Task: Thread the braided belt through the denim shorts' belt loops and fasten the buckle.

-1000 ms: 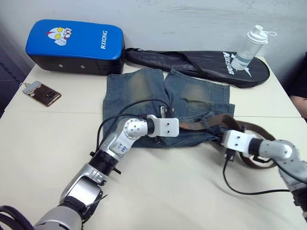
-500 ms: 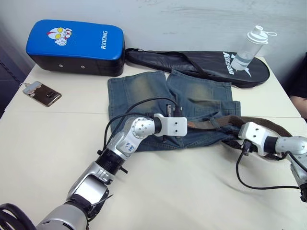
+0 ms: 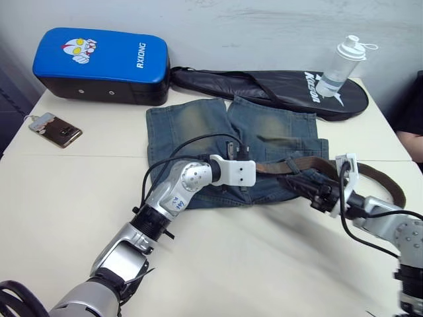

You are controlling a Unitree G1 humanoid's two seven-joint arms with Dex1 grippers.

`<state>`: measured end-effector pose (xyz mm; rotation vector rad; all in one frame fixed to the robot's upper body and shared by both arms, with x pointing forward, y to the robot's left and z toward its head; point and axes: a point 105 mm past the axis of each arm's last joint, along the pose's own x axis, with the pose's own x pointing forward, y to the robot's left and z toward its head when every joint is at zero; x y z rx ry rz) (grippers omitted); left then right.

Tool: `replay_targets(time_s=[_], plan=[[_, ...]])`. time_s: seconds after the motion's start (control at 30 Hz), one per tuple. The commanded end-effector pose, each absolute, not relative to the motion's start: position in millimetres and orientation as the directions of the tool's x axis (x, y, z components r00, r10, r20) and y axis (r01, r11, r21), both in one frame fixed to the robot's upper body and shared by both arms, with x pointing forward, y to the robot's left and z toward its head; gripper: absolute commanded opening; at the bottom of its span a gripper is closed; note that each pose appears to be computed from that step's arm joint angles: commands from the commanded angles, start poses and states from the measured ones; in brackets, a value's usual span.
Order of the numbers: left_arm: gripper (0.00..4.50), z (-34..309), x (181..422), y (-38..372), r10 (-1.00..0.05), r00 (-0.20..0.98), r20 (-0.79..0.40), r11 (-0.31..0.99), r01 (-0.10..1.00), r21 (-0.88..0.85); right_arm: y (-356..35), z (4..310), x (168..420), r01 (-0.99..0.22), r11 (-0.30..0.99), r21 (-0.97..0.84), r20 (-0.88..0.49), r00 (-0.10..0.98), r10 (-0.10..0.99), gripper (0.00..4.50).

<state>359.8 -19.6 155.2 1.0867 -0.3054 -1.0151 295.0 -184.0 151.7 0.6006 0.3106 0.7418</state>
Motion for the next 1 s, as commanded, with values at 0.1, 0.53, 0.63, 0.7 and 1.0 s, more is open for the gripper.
replay_targets(time_s=[0.1, 0.53, 0.63, 0.7, 1.0], plan=[[0.00, 163.6, 353.4, -23.1, -0.822, 0.530, -0.207, 0.100, 0.493, 0.864, -171.6, 142.4, 303.2, -0.358, 0.415, 0.837, 0.020, 0.776, 0.630, 4.43], [0.00, 161.2, 353.0, -21.0, -0.816, 0.540, -0.207, 0.104, 0.490, 0.866, -161.7, 145.6, 324.8, -0.276, 0.306, 0.911, 0.057, 0.819, 0.571, 3.58], [0.00, 161.1, 353.4, -19.7, -0.813, 0.544, -0.208, 0.106, 0.489, 0.866, -165.9, 144.2, 329.4, -0.250, 0.280, 0.927, 0.065, 0.842, 0.535, 2.38], [0.00, 161.2, 353.9, -18.8, -0.811, 0.547, -0.208, 0.107, 0.488, 0.866, -165.9, 144.1, 330.9, -0.247, 0.275, 0.929, 0.069, 0.847, 0.527, 1.48], [1.50, 192.0, 343.7, 13.1, -0.821, 0.549, -0.159, 0.267, 0.614, 0.742, -160.5, 147.7, 336.0, -0.269, 0.253, 0.929, 0.102, 0.845, 0.525, 0.00]])
